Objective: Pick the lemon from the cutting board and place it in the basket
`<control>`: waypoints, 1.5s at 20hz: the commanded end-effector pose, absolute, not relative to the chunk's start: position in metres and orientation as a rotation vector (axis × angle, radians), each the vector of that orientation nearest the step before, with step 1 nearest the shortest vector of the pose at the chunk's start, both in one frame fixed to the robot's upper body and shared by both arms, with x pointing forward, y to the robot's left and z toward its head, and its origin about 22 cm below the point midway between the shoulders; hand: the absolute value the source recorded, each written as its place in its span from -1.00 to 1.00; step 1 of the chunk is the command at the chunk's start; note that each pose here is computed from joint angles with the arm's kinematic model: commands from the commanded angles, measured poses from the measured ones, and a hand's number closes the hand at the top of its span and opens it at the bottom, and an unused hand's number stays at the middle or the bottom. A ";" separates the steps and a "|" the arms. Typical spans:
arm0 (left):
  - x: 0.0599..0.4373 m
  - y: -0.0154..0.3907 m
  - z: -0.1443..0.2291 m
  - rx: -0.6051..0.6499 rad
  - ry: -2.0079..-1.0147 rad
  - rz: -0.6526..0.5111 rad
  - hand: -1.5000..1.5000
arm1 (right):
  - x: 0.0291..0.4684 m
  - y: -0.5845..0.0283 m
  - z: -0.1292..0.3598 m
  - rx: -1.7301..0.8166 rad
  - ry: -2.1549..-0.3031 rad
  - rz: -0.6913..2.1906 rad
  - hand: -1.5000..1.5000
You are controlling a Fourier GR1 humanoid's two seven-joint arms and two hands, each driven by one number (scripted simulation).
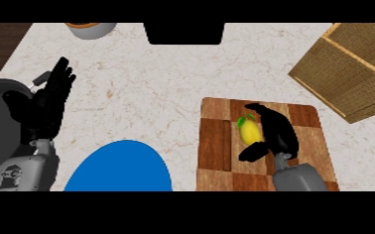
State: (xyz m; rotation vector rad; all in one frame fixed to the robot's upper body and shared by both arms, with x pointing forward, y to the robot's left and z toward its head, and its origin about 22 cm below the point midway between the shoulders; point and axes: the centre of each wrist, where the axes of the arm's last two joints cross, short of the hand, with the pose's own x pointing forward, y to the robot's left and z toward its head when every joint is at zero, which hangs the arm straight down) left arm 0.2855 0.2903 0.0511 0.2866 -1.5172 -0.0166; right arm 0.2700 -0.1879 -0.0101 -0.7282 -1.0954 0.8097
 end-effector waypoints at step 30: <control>0.293 0.295 0.044 0.262 -1.522 -0.051 0.00 | 0.293 -0.102 -0.004 -0.565 -1.578 0.174 1.00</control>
